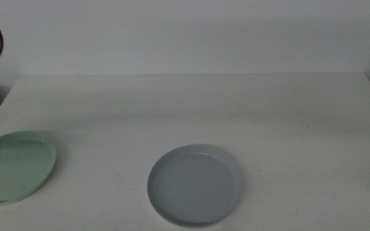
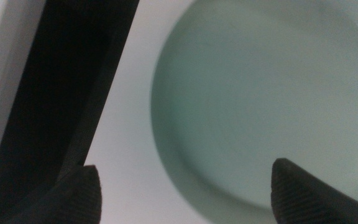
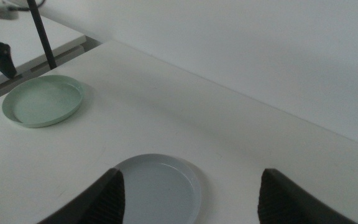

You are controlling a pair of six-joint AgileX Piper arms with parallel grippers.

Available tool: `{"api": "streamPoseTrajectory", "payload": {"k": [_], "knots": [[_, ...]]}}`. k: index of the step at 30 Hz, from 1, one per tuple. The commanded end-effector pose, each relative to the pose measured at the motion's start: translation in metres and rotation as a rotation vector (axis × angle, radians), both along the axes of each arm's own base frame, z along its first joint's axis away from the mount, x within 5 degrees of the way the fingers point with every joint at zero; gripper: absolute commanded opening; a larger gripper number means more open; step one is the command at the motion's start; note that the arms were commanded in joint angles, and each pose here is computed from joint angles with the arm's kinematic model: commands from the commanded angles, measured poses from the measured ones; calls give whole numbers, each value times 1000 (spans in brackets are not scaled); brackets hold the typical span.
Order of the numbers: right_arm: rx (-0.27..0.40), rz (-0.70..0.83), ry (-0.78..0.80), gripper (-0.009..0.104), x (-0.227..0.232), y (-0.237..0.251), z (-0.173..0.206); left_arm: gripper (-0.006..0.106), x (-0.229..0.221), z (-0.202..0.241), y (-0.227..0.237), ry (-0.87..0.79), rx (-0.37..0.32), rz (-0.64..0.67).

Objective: Stack the three bowls on top of each other.

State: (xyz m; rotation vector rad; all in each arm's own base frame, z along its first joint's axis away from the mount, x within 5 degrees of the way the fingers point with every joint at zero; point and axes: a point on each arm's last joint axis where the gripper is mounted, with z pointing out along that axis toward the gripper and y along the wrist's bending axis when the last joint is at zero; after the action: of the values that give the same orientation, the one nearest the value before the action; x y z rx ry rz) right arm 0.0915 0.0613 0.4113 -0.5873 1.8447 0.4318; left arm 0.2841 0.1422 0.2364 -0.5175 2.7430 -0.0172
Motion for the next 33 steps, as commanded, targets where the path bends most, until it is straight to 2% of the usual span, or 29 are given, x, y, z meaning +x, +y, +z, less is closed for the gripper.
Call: {"api": "streamPoseTrajectory", "payload": {"k": [1,7,13,17,22,24,29,33], "knots": [[48,-9,-90,55,0,-1,14,105,14,5,8,-73,27,13],[49,-10,-90,55,0,-1,14,103,31,-31,17,-36,9,17],[49,-9,-90,55,0,-1,14,88,37,-56,20,10,-21,13],[49,-9,-90,55,0,-1,14,65,38,-65,19,29,-58,24],[49,-9,-90,55,0,-1,14,14,37,-69,17,55,-77,22],[49,-9,-90,55,0,-1,14,0,36,-64,16,61,-85,18],[49,-10,-90,55,0,-1,14,0,31,-20,1,15,-108,-5],[48,-9,-90,55,0,-1,14,0,30,28,-41,-69,-150,-103]]}}
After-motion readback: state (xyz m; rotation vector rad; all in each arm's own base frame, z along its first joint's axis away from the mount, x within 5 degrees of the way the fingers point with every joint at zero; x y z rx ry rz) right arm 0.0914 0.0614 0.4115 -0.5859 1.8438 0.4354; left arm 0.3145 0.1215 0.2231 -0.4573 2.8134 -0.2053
